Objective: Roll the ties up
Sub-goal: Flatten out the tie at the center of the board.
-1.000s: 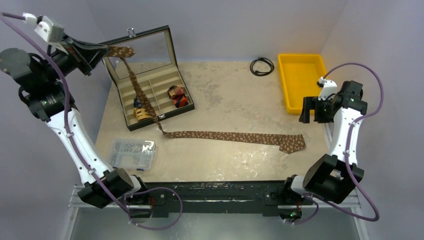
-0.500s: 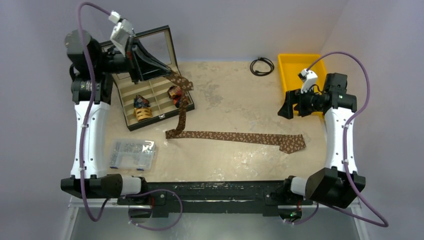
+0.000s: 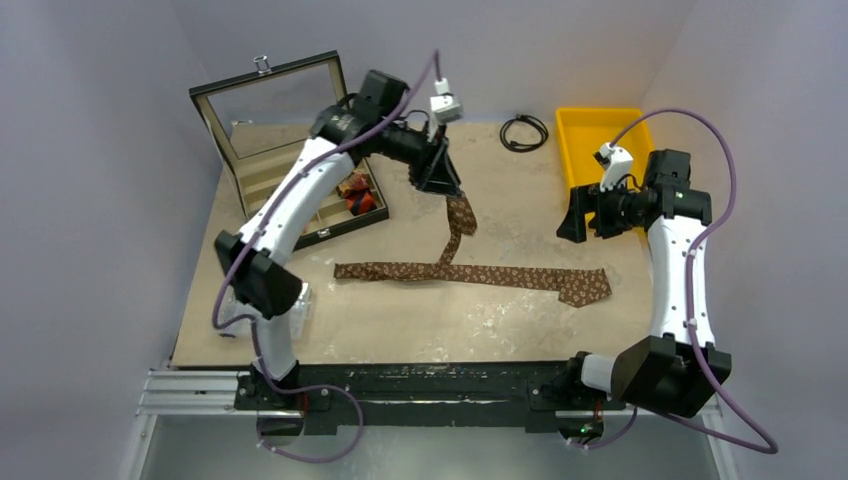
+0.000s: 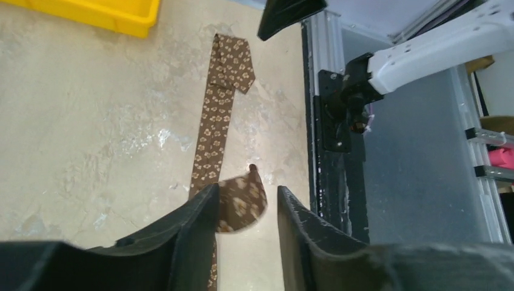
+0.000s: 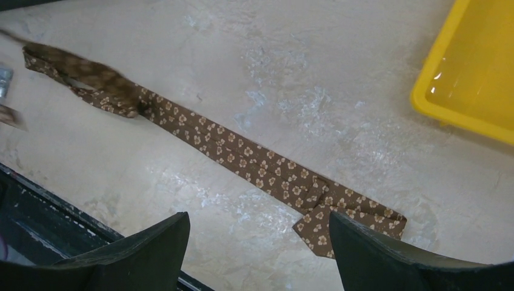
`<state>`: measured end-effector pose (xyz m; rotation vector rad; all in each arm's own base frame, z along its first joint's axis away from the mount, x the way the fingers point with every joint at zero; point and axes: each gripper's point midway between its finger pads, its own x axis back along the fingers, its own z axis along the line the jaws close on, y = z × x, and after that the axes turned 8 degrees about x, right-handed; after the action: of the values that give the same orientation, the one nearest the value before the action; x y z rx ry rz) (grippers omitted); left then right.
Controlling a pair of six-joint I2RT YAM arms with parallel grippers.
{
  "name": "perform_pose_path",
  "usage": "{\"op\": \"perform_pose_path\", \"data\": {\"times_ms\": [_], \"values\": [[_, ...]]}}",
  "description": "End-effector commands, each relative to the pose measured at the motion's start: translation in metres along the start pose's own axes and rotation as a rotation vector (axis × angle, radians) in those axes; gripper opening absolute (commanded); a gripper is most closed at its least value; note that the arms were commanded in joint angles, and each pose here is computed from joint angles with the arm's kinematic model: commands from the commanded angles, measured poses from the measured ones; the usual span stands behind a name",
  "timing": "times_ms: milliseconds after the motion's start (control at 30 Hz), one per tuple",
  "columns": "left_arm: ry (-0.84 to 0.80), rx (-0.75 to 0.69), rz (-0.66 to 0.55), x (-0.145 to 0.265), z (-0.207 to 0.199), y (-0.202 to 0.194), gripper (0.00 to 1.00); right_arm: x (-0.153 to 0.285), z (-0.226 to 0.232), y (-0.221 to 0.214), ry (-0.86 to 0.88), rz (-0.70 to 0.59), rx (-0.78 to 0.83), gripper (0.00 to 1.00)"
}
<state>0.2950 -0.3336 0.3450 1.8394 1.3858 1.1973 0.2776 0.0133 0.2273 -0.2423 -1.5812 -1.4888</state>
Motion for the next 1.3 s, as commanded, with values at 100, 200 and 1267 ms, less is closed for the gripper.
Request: {"op": "perform_pose_path", "data": {"times_ms": [100,200,1267], "values": [[0.267,-0.116,0.115,0.029,0.060,-0.032,0.58,-0.008,-0.012,-0.026,-0.040,0.080,0.065,0.80],[0.294,-0.258,0.197,0.059,0.052,-0.088,0.58,-0.019,-0.003,-0.033,-0.004,0.105,0.129,0.75],[0.441,-0.276,0.136,0.108,0.084,-0.228,0.46,-0.182,0.143,-0.122,0.327,0.255,1.163,0.47]]}}
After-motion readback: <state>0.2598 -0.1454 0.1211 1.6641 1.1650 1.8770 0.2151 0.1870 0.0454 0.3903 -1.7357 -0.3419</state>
